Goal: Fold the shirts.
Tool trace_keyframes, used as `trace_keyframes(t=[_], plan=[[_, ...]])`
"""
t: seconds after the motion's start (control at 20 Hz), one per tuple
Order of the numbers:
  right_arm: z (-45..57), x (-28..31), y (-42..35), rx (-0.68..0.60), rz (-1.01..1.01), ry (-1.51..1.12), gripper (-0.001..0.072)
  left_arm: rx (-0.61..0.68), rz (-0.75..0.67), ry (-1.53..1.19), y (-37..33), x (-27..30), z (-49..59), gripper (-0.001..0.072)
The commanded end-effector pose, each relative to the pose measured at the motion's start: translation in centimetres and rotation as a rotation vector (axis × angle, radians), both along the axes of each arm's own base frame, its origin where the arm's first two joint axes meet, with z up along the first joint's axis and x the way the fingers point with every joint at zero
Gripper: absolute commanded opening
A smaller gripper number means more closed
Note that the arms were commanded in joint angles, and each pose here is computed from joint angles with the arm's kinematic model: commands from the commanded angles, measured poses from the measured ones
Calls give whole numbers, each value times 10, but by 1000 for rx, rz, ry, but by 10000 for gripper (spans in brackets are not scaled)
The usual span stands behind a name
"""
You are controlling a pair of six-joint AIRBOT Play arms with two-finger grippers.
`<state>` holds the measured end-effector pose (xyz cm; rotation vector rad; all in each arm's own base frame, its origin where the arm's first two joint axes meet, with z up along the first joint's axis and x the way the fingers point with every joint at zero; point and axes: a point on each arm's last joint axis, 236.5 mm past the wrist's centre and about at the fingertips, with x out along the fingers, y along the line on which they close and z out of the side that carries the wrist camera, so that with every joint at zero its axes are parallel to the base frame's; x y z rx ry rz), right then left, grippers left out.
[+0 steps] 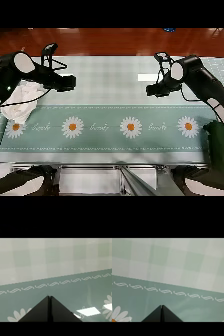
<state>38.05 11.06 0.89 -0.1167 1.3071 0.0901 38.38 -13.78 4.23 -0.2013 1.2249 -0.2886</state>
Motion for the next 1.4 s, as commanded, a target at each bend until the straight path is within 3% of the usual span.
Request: trace_keyframes(t=[0.0,0.25,0.3,0.35,0.4,0.5,0.6,0.85,0.95,1.35], plan=[[0,0,0,1,0,-1,20,0,1,-1,0,0,0,30],[9,25,10,42,8,-111,38,-8,21,-55,0,17,1,37],[9,27,10,48,-3,-120,211,8,32,-76,6,24,-1,145],[8,26,10,43,3,-114,414,37,39,-89,15,28,-2,426],[7,21,8,34,4,-93,419,94,41,-102,31,31,-4,507],[2,8,-3,-23,24,-32,418,254,114,-77,93,32,-3,507],[-1,-5,-12,-60,37,20,416,317,242,-60,160,27,8,507],[-5,-26,0,-14,61,113,415,229,630,-54,291,-4,23,507],[-3,-19,14,45,58,78,415,161,653,-71,302,-2,14,507],[-3,-22,26,107,20,93,415,264,568,122,345,-14,-92,507]])
